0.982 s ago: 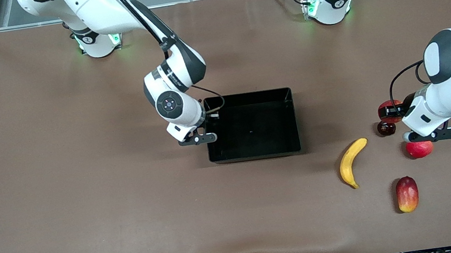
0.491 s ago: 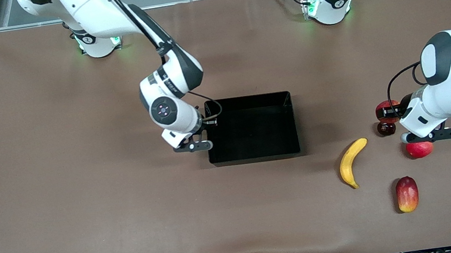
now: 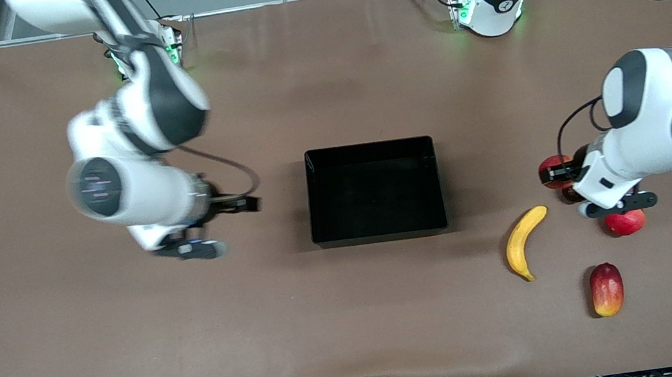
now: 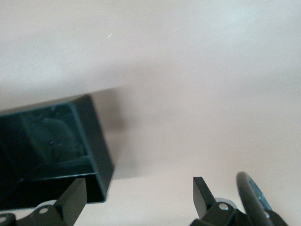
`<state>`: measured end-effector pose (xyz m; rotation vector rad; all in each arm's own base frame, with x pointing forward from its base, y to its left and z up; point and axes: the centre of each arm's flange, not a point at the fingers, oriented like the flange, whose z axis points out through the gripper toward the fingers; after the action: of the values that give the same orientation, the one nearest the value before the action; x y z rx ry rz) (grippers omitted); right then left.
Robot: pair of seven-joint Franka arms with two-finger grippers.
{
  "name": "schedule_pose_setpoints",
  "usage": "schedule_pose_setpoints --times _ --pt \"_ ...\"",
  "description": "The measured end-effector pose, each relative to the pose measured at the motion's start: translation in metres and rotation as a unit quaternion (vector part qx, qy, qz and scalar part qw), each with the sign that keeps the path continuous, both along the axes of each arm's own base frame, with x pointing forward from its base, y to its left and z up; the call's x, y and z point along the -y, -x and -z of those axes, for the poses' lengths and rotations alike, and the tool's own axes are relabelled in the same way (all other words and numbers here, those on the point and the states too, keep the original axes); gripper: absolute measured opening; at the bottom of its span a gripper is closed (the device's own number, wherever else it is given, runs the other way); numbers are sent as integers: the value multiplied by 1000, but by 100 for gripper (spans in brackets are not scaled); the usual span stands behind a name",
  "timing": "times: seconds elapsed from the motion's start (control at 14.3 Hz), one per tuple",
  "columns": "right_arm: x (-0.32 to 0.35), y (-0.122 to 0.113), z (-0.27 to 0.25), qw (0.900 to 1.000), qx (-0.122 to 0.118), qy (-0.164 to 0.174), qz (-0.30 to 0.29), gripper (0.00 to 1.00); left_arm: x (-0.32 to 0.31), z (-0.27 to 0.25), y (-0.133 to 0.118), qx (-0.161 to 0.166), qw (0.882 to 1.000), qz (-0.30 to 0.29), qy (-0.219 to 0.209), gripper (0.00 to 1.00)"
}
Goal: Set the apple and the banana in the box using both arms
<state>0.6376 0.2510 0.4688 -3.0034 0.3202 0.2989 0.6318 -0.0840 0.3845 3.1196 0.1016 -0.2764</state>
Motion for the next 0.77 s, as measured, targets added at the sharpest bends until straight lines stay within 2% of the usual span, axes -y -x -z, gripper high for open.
schedule_pose_setpoints --times 0.14,0.28,0.49,0.77 --pt "36 -7 -18 1000 -9 23 1 100 21 2 2 5 1000 -8 16 66" --pt "77 -11 -35 999 -25 30 9 100 47 9 3 11 1000 -19 21 66" --pt "149 -2 -91 999 -6 36 17 100 103 22 8 27 999 -31 25 66" --pt "234 38 -149 1000 15 8 22 100 171 30 23 46 998 -31 32 66"
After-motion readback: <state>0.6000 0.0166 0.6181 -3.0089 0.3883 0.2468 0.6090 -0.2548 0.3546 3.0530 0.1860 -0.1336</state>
